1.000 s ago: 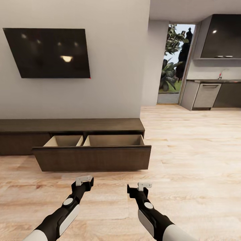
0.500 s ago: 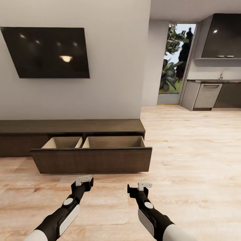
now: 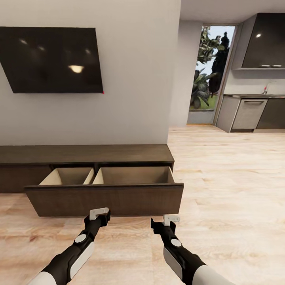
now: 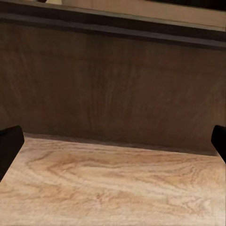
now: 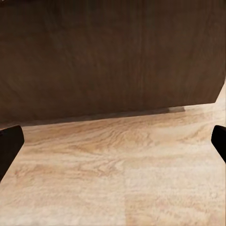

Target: Place each of the two pumpkins and all three candles from the living room inside a cabinet in the living room (use any cabinet), then make sure every cabinet is closed, and position the cauldron so it is next to a table in the living room.

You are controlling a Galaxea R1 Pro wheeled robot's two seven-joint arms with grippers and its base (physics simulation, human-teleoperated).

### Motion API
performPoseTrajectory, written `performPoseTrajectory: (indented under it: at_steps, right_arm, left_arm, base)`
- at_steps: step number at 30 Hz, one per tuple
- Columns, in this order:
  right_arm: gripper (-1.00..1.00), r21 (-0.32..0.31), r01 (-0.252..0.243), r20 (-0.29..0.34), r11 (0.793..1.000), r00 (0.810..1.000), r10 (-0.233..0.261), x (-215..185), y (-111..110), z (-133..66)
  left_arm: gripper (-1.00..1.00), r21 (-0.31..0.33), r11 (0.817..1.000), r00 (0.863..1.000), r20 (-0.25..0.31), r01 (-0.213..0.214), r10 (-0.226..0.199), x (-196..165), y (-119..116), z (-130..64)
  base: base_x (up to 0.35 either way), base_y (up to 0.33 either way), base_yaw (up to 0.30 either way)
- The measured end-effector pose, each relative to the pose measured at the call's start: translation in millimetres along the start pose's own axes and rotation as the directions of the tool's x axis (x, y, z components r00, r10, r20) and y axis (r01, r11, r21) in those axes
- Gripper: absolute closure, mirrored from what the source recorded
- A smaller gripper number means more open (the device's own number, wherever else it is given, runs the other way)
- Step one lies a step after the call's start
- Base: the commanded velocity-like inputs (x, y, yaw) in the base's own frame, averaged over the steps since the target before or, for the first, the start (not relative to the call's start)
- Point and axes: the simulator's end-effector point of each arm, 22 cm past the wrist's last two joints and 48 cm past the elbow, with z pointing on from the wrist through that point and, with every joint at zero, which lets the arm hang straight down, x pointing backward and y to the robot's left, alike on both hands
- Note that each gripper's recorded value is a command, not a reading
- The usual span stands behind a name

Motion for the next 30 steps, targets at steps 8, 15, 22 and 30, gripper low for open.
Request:
performPoseTrajectory:
  at_steps: [8,15,22,30]
  right_arm:
    - [-1.0,0.001,-0.001,-0.001,1.0,1.0,0.001,6.9,-1.4,1.8]
    - [-1.0,0.002,-0.002,-0.012,1.0,1.0,0.002,22.9,-3.9,6.2]
    - [-1.0,0.006,-0.005,-0.04,1.0,0.999,0.005,39.3,-6.5,10.9]
    - [-1.0,0.011,-0.008,-0.073,1.0,0.997,0.009,58.3,-9.4,15.8]
  left_arm:
    - [-1.0,0.002,1.0,1.0,0.0,0.001,-0.001,6.9,0.4,1.2]
    - [-1.0,0.001,1.0,1.0,-0.012,0.002,-0.002,23.5,2.4,4.6]
    - [-1.0,-0.005,1.0,0.999,-0.041,0.002,-0.002,40.7,5.1,9.0]
    - [-1.0,-0.036,0.999,0.994,-0.112,-0.014,0.01,79.3,21.2,11.5]
  base:
    - [0.033,0.0,0.0]
    - [0.003,0.0,0.0]
    - [0.0,0.0,0.0]
    - [0.0,0.0,0.0]
